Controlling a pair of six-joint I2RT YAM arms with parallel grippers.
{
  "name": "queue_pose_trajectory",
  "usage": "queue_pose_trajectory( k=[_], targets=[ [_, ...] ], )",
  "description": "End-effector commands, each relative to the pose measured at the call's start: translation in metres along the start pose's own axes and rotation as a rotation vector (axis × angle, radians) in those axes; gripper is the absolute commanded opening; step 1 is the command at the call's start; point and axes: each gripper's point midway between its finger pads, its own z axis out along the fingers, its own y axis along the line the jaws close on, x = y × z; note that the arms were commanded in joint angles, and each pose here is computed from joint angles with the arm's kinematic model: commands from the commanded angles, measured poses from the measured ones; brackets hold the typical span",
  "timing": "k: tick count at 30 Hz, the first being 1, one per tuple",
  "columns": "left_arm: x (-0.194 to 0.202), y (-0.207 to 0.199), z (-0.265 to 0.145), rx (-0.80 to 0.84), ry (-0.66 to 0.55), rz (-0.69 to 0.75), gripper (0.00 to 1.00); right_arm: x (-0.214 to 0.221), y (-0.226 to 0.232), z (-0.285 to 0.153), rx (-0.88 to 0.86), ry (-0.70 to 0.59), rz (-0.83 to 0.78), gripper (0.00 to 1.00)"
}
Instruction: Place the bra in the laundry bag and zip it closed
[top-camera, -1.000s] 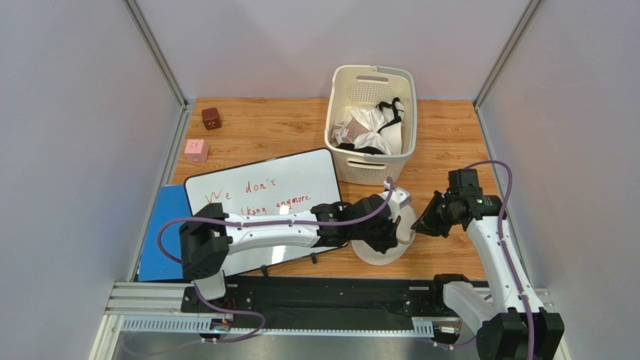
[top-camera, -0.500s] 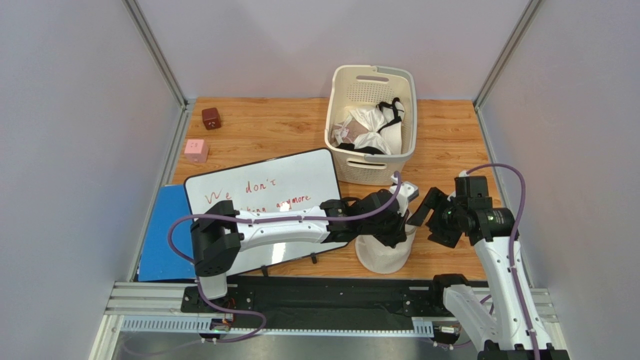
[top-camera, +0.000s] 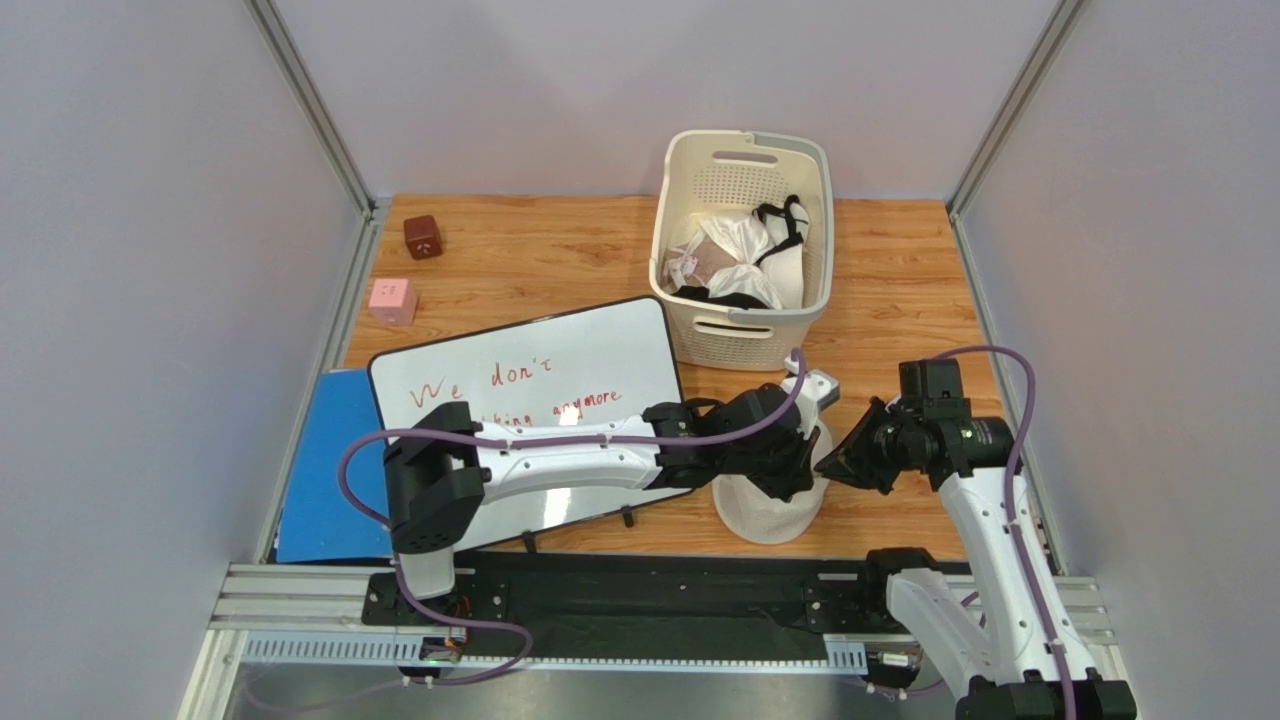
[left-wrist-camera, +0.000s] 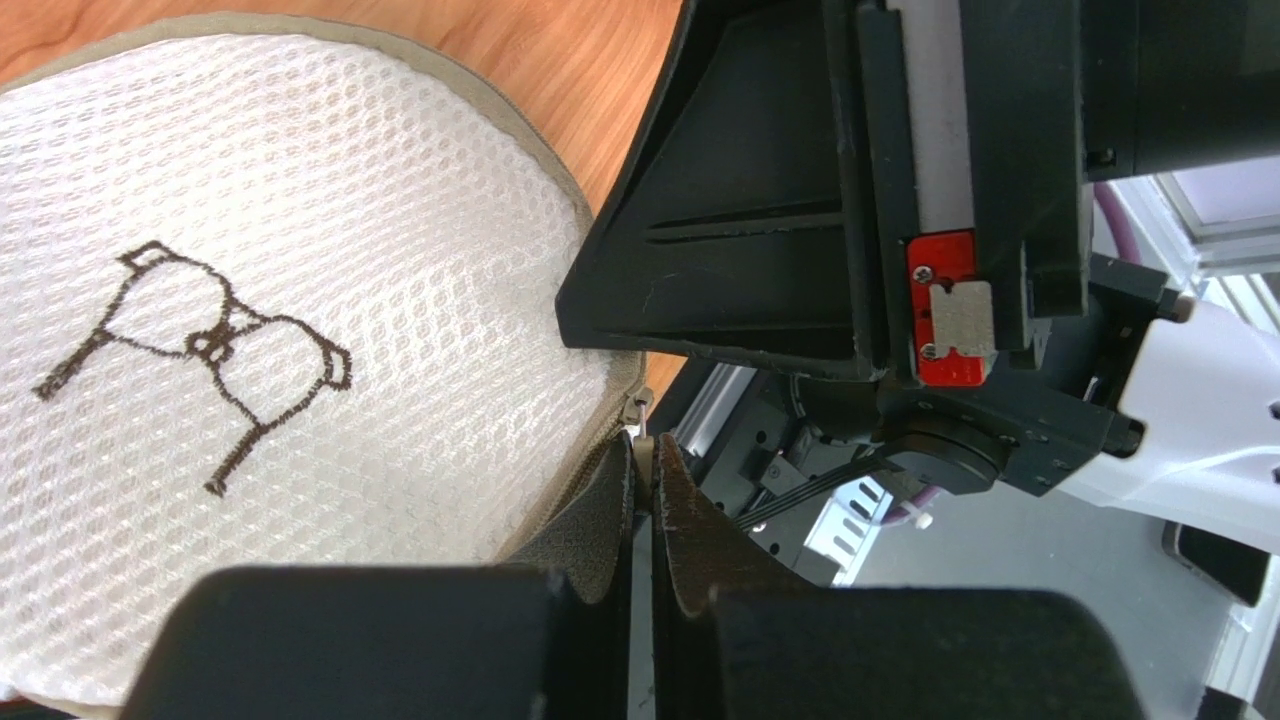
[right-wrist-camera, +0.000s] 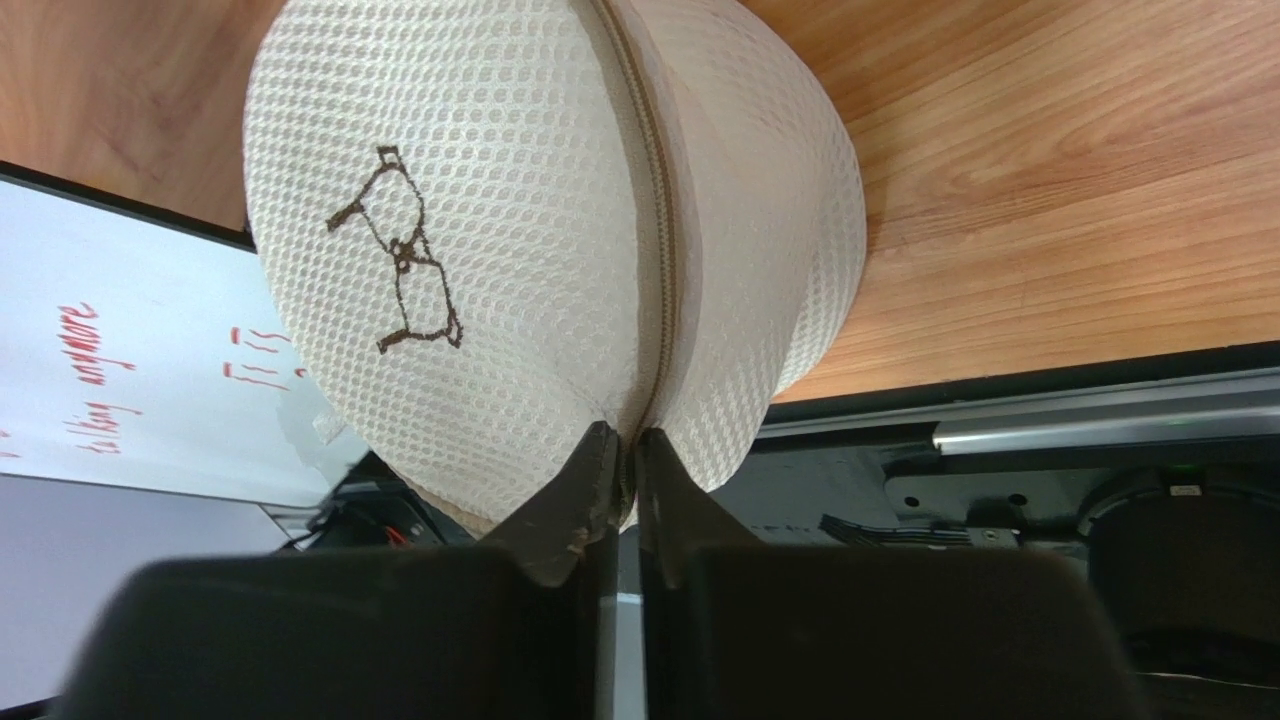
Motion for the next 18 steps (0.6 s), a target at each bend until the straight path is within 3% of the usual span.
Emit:
queue_pose_trajectory(
  k=[1,9,18],
  targets=[
    [-0.012,-0.008,-0.007,-0.001,-0.034,0.022,0.00,-0.007,0.000,0.007,0.005,-0.004,0.000,0.00],
    [0.013,0.077,-0.044,-0.253,-0.007,0.017,0.00,-0.009,-0.010,0.000,-0.001,-0.011,-0.005,0.00],
    [0.005,0.116,-0.088,-0.409,-0.043,0.066,0.00,-0.016,-0.002,-0.005,-0.011,-0.022,-0.040,0.00]
  ],
)
